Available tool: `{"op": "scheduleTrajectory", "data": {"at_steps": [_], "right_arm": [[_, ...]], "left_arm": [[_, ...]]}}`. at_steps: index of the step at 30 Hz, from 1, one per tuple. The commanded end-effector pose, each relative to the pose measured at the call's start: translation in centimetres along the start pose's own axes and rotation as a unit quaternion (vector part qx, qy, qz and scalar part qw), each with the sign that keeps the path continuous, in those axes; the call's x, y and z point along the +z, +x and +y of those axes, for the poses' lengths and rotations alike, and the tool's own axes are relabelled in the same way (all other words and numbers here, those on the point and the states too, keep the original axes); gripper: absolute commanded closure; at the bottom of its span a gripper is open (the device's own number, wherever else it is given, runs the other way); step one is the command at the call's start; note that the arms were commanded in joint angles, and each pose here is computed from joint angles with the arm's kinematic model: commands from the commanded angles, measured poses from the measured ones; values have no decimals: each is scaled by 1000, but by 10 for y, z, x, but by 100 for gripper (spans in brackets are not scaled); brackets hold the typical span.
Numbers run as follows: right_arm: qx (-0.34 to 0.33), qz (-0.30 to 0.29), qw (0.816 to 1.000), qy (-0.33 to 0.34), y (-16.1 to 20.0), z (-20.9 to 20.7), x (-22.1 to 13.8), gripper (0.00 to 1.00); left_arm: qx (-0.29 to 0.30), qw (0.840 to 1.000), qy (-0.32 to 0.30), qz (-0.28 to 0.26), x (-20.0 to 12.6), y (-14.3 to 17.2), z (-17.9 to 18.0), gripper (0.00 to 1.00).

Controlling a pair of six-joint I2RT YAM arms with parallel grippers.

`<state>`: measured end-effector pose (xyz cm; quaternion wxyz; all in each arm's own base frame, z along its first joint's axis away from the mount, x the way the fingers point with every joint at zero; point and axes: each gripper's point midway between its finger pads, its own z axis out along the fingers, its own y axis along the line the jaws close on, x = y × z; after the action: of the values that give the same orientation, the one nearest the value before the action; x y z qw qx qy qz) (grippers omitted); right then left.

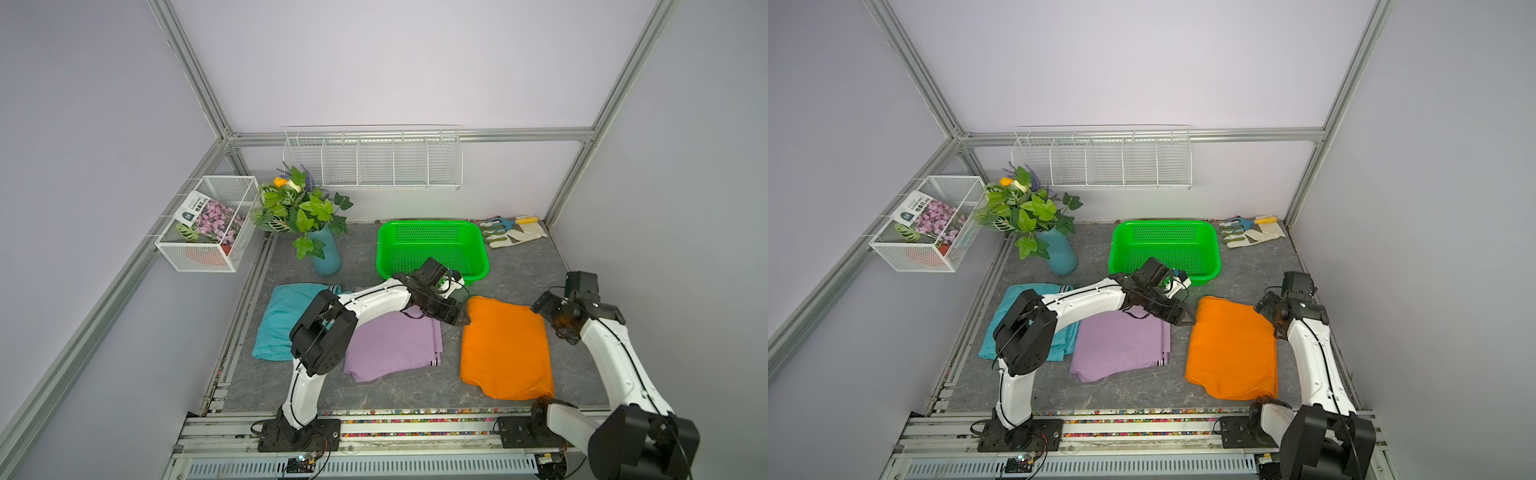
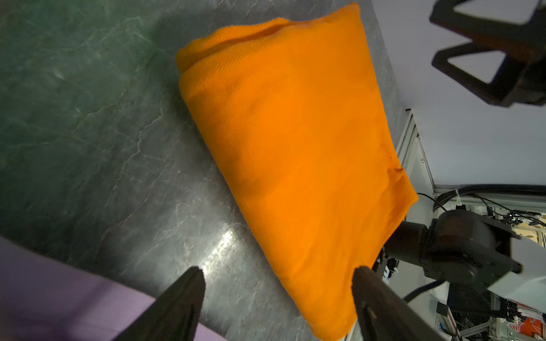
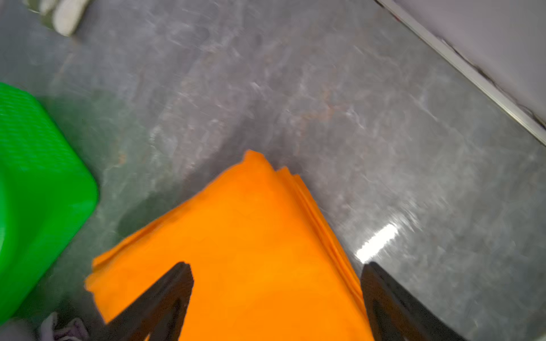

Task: Put the folded long pants in the basket
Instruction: Pick up the long pant at the center of the board.

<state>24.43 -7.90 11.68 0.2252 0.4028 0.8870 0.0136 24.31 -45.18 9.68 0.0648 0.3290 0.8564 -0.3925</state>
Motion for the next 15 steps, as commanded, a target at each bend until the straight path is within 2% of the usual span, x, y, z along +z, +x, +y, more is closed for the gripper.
{"op": "scheduleTrajectory", "data": {"at_steps": [1,6,10,15], "right_arm": [[33,55,998,-23,33,-20,-1,6],[81,64,993,-60,37,-28,6,2],[84,74,992,-55,32,-33,14,2],[81,75,992,-65,20,-33,18,2]], "left_arm": [[-4,1000,-5,18,5,1,-1,17],[-13,999,-32,18,20,-5,8,17],[-32,997,-67,32,30,-2,25,17],[-32,996,-69,42,44,1,25,17]]}}
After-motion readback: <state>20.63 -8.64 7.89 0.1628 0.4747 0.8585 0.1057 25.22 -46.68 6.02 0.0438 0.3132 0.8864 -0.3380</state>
